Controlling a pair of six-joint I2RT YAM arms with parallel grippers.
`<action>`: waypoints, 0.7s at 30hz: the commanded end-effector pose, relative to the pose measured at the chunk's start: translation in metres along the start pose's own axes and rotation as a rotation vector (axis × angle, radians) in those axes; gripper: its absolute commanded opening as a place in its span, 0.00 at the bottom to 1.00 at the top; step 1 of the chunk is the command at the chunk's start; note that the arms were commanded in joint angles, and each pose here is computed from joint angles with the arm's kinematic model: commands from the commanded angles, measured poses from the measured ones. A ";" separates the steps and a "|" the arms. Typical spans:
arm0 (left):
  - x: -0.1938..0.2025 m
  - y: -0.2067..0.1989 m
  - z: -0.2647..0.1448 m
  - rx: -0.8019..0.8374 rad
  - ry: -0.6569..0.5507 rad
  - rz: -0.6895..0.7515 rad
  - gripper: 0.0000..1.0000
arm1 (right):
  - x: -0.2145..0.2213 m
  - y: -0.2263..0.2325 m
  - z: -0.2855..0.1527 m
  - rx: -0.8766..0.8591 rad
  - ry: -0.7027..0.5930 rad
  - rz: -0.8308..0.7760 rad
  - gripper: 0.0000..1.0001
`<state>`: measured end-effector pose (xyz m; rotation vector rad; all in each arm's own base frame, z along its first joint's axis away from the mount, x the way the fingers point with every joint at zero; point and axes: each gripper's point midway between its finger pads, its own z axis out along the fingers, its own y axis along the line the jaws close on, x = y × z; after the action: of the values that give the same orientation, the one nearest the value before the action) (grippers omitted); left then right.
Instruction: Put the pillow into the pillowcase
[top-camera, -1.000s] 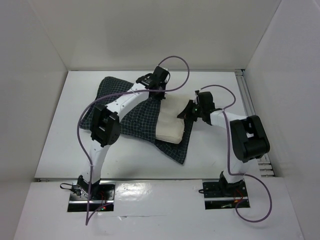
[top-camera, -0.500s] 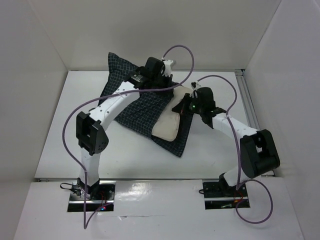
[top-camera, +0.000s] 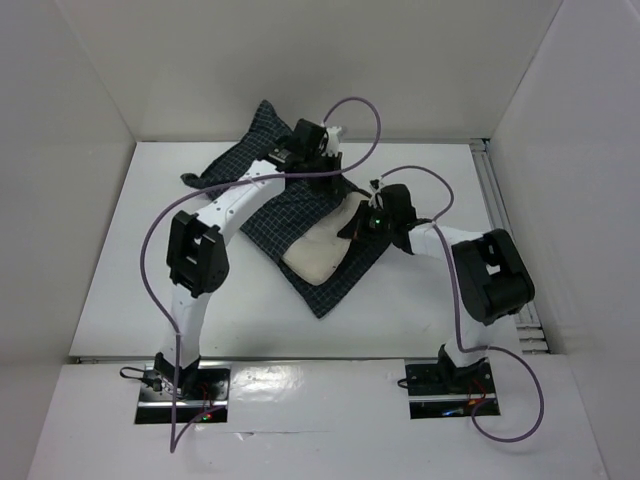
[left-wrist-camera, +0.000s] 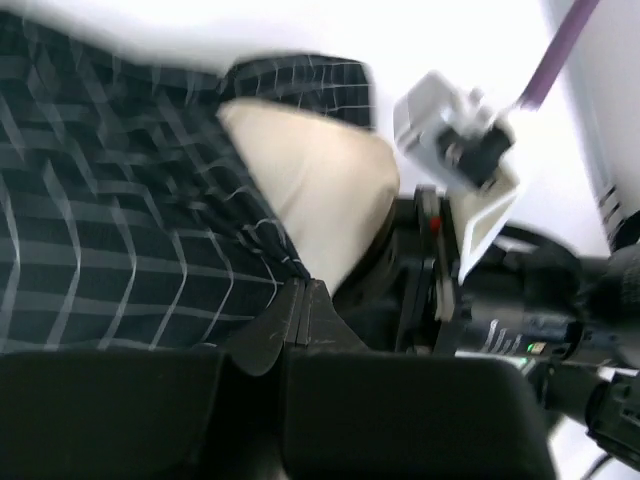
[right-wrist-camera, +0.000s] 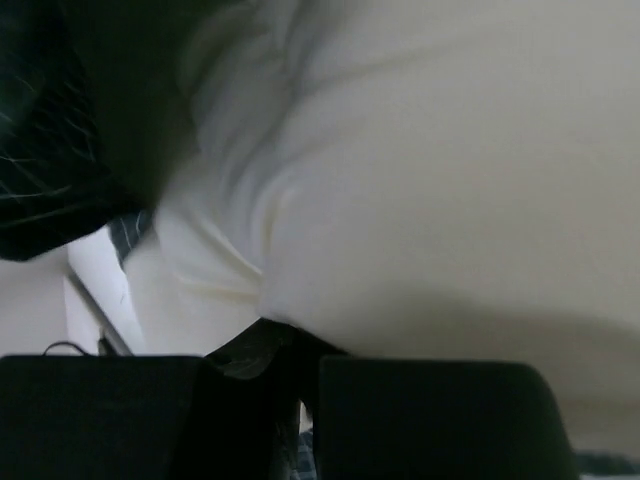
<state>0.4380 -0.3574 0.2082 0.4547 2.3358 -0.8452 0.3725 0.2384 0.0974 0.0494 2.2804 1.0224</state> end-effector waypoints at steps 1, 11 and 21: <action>0.024 -0.066 -0.026 0.230 0.084 -0.056 0.00 | -0.032 0.049 -0.006 -0.175 -0.104 -0.082 0.00; 0.034 -0.120 -0.115 0.213 -0.002 -0.093 0.00 | -0.032 0.066 -0.064 -0.196 -0.129 -0.107 0.00; 0.024 -0.158 -0.105 0.230 -0.030 -0.087 0.00 | -0.032 0.073 -0.071 -0.244 -0.140 -0.142 0.00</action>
<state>0.3193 -0.3668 0.2996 0.3673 2.3070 -0.9486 0.3255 0.2222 0.1714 -0.0830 2.1513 1.1220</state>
